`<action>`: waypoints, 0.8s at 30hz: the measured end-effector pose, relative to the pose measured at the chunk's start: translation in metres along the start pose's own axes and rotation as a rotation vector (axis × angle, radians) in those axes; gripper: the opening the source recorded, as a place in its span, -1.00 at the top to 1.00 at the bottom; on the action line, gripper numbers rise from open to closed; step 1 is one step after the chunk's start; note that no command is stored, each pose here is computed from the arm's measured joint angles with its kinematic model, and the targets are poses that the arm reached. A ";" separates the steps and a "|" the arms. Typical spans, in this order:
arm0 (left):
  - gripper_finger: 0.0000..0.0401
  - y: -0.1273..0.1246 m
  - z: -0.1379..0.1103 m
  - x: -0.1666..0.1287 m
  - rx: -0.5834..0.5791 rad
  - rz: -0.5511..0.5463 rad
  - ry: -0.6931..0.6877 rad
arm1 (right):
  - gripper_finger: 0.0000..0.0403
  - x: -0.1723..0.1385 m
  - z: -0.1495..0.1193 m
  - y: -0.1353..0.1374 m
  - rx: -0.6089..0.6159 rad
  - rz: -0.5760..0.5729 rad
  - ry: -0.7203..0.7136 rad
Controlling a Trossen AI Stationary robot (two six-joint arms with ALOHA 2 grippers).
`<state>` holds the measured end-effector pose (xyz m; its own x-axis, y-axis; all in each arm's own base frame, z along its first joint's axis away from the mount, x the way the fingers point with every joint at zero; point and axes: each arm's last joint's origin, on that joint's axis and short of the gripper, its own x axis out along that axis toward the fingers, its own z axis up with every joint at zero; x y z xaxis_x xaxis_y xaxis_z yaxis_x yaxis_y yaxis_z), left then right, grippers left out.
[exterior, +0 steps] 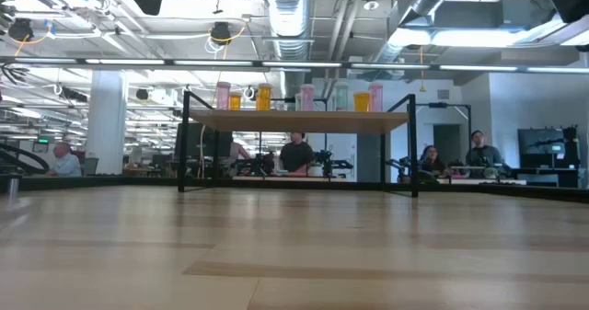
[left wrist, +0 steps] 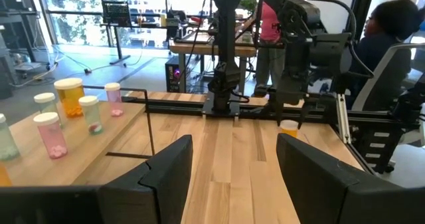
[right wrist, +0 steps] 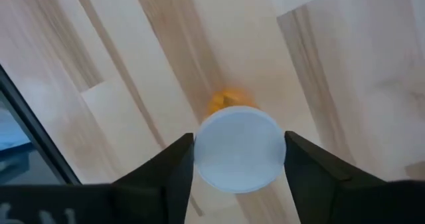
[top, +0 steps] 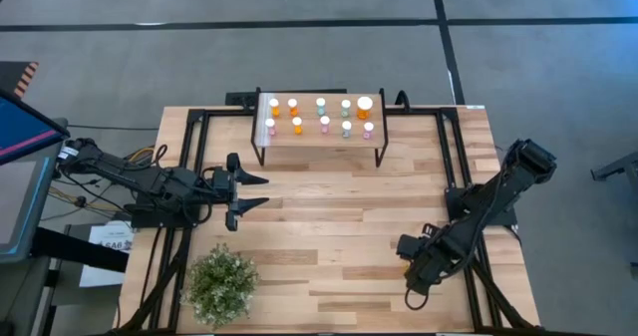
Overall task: Pick and place medicine bottles onto shelf by color
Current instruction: Put the large orange pill bottle on the shelf
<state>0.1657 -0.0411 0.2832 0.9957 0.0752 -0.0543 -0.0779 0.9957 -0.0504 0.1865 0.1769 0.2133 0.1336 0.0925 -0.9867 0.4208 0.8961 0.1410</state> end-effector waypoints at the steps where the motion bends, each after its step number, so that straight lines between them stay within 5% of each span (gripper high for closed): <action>1: -0.03 0.000 0.000 0.000 0.000 0.000 0.000 | -0.08 0.000 0.000 0.000 -0.002 -0.002 0.000; 14: -0.03 0.000 0.000 0.000 -0.003 0.000 0.000 | -0.02 -0.011 0.032 -0.010 -0.061 0.026 -0.039; 24: -0.03 0.000 0.000 0.000 -0.009 0.000 0.000 | -0.06 -0.111 0.112 -0.067 -0.123 0.103 -0.291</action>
<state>0.1658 -0.0411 0.2832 0.9957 0.0750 -0.0547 -0.0782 0.9952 -0.0590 0.2439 0.0575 0.3228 0.4279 0.0731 -0.9009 0.2827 0.9359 0.2102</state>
